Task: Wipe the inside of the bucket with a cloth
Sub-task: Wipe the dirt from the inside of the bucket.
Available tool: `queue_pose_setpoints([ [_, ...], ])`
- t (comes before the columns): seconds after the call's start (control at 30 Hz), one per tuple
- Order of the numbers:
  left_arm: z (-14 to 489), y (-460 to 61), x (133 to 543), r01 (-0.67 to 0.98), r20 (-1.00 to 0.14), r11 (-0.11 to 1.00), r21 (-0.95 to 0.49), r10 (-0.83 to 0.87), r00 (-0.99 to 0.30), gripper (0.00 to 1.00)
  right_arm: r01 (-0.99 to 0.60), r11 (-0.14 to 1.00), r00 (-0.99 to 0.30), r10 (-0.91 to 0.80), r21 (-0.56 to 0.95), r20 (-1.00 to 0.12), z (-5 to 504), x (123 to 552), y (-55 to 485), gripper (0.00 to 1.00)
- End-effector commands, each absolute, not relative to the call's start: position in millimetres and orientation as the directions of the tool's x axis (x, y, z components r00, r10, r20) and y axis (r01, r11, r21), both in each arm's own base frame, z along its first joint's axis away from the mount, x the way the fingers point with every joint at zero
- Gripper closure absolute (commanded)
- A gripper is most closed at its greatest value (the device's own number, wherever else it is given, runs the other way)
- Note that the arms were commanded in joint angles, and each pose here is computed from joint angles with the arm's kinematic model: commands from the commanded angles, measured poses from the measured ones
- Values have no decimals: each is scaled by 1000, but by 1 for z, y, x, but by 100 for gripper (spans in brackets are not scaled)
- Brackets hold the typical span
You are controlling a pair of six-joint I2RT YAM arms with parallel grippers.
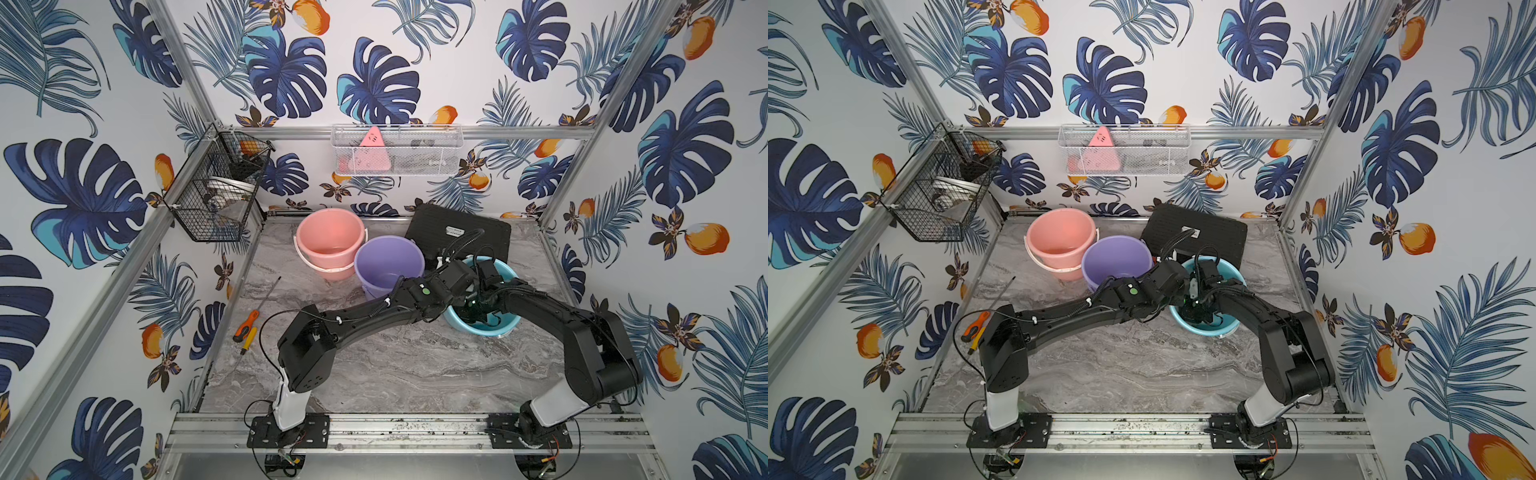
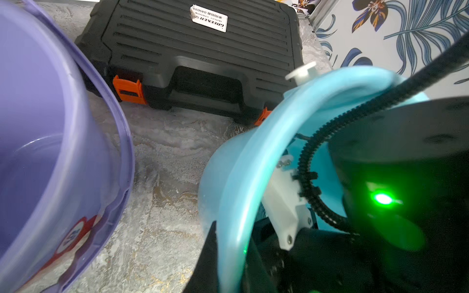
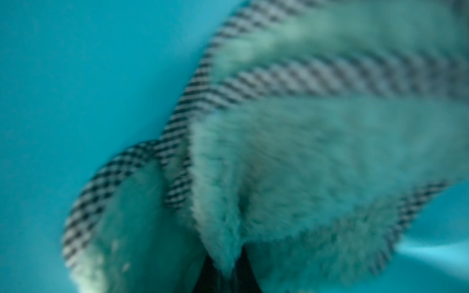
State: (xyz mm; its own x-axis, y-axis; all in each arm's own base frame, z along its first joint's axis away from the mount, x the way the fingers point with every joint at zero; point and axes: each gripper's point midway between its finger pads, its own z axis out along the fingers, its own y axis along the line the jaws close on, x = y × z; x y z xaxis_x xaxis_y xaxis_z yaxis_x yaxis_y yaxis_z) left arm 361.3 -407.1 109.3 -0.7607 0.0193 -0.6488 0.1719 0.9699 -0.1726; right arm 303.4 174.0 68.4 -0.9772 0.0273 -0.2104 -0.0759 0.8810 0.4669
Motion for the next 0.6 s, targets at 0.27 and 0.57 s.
queue_pose_setpoints([
  [0.27, 96, -400, 341, 191, -563, 972, -134, 84, -822, 100, -21, 984, -895, 60, 175, -441, 100, 335, 121, 100],
  [0.57, 94, -397, 339, 207, -548, 972, -112, 114, -829, 100, 248, 948, -851, 115, -201, -512, 96, 345, 47, 100],
])
